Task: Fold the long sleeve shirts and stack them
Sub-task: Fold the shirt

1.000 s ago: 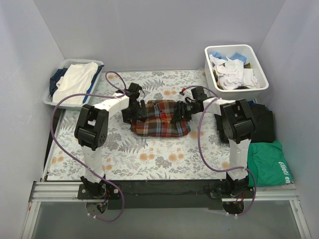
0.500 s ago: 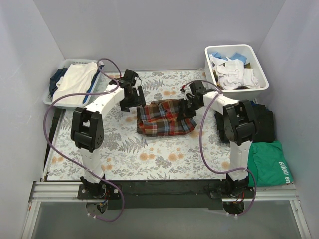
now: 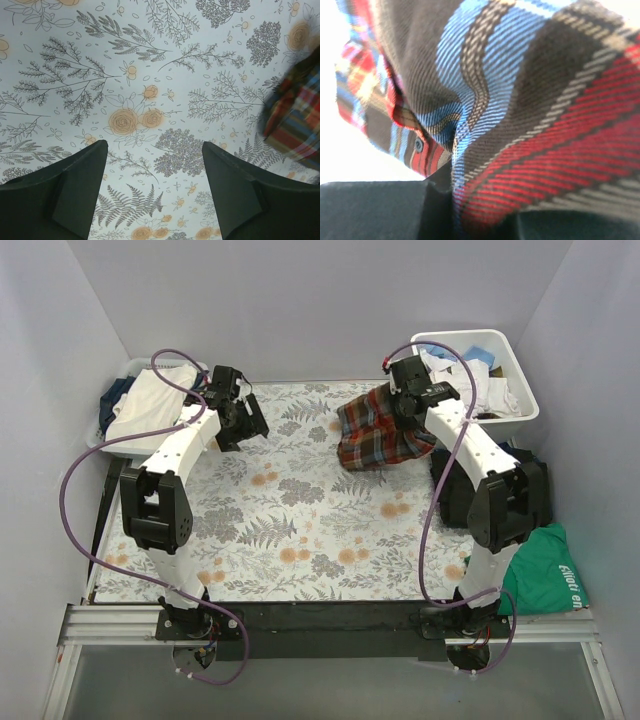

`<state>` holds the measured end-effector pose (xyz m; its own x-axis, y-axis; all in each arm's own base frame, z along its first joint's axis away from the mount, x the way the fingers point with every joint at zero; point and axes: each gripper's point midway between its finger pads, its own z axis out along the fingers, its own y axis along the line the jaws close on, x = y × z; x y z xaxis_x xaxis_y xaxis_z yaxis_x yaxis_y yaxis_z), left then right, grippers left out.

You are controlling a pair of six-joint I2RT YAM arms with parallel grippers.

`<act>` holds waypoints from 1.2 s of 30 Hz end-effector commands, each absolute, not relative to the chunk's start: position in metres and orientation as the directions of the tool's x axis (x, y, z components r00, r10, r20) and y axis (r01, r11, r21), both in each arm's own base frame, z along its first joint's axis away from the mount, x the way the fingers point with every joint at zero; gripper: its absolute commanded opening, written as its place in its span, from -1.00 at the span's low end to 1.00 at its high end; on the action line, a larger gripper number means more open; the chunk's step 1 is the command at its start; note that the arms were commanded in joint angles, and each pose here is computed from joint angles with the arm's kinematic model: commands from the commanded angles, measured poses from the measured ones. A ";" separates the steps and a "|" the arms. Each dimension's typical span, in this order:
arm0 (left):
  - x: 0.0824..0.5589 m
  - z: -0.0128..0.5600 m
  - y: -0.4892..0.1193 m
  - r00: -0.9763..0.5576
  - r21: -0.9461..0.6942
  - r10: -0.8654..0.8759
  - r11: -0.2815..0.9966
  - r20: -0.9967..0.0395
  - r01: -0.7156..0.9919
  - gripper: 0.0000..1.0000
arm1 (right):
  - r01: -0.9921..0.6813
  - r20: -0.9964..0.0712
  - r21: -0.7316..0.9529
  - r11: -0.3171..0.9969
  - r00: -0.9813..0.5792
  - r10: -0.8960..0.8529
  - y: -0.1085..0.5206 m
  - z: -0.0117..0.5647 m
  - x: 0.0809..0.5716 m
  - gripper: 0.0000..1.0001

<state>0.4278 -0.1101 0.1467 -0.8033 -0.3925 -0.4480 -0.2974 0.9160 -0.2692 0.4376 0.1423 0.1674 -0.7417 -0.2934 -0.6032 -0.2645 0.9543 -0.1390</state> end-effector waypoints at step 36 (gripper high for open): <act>0.475 0.151 -0.060 -0.742 -0.326 -0.517 0.853 -0.427 -0.407 0.54 | -0.450 -0.417 -0.653 0.610 -0.458 -0.785 0.333 0.132 0.242 0.96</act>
<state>0.4612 -0.0611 0.1417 -0.7535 -0.5106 -0.4142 -0.4070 0.8570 -0.3161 0.2726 0.3445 0.0994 -0.3573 -0.8827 -0.3052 -0.4162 0.4430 -0.7941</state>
